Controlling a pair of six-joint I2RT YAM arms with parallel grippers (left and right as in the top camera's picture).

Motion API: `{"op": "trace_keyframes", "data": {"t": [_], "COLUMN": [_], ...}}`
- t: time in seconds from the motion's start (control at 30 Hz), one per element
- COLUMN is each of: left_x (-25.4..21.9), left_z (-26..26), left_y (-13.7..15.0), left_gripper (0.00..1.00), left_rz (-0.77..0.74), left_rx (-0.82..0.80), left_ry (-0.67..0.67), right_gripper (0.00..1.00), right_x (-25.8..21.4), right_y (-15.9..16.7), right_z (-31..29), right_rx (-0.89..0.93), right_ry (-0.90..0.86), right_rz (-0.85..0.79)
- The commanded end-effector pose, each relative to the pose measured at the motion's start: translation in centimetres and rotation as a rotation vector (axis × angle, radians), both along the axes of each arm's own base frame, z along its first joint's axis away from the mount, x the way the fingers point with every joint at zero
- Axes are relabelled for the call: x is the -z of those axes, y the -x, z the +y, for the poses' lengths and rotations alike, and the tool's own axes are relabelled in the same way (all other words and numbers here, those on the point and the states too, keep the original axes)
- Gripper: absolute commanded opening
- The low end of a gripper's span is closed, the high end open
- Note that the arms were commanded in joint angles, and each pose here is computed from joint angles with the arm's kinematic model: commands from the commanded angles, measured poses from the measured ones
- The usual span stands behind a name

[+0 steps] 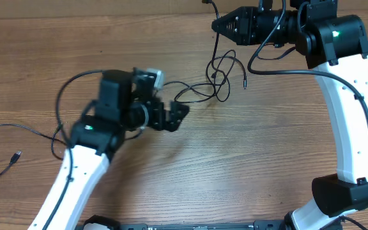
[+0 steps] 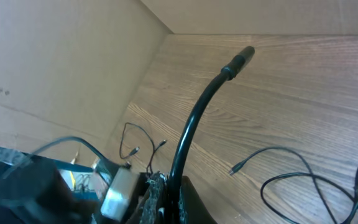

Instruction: Untangle cables

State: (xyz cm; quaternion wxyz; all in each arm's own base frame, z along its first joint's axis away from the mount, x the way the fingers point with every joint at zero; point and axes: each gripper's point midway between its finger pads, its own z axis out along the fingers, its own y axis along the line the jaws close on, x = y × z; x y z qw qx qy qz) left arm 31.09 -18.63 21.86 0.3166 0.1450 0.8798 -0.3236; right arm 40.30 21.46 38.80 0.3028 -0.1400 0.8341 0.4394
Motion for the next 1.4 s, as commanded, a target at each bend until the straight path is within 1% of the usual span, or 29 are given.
{"op": "trace_keyframes", "data": {"t": [0.0,0.07,0.1,0.23,0.37,0.5,0.6,0.67,0.83,0.9,0.97,1.0,1.13,1.17,1.2,1.27,1.37], "left_x": [1.5,2.6,3.9,6.6,9.7,12.8,14.6,15.6,17.3,17.5,17.6,17.5,17.0,16.8,16.6,16.3,16.2], "left_z": [-3.7,-4.7,-5.1,-6.6,-6.3,-6.0,-5.9,-5.4,-5.4,-5.4,-5.4,-5.4,-5.6,-5.5,-5.1,-4.1,-3.3], "left_y": [0.5,-0.3,-1.2,-2.8,-4.4,-4.5,-4.6,-5.2,-5.6,-5.8,-6.0,-6.1,-6.7,-7.0,-7.4,-8.1,-8.5], "left_gripper": [1.00,1.00,1.00,1.00,0.99,1.00,0.99,1.00,0.99,0.92,0.69,0.62,0.24,0.17,0.05,0.04,0.04], "left_rz": [-0.092,-0.138,-0.160,-0.184,-0.182,-0.133,-0.145,-0.149,-0.139,-0.140,-0.146,-0.150,-0.179,-0.191,-0.204,-0.224,-0.230], "left_rx": [0.130,0.114,0.083,0.052,-0.015,-0.010,0.038,0.018,0.012,0.010,0.003,-0.001,-0.012,-0.027,-0.050,-0.105,-0.142], "left_ry": [0.001,-0.037,-0.088,-0.165,-0.266,-0.326,-0.390,-0.430,-0.449,-0.450,-0.453,-0.450,-0.434,-0.440,-0.456,-0.501,-0.537], "right_gripper": [0.04,0.04,0.04,0.04,0.04,0.04,0.04,0.04,0.04,0.04,0.04,0.04,0.04,0.04,0.04,0.04,0.04], "right_x": [-1.0,-1.2,-1.5,-2.1,-2.6,-2.6,-2.6,-2.7,-2.6,-2.6,-2.4,-2.3,-1.4,-0.9,-0.1,1.5,2.7], "right_y": [0.4,0.5,0.7,1.1,1.4,1.3,1.3,1.3,1.4,1.4,1.5,1.6,1.7,1.4,1.2,0.8,0.6], "right_z": [0.1,0.1,0.1,0.0,-0.2,-0.4,-0.4,-0.3,-0.3,-0.3,-0.3,-0.4,-0.8,-1.2,-1.8,-3.3,-4.6], "right_rx": [0.012,0.012,0.018,0.029,0.033,0.038,0.037,0.036,0.036,0.036,0.036,0.036,0.064,0.092,0.133,0.218,0.283], "right_ry": [-0.029,-0.030,-0.042,-0.055,-0.056,-0.056,-0.056,-0.056,-0.055,-0.055,-0.052,-0.051,-0.023,0.002,0.038,0.119,0.187], "right_rz": [0.015,0.013,0.025,0.028,0.016,0.015,0.016,0.015,0.017,0.021,0.030,0.035,0.071,0.082,0.097,0.131,0.156]}}
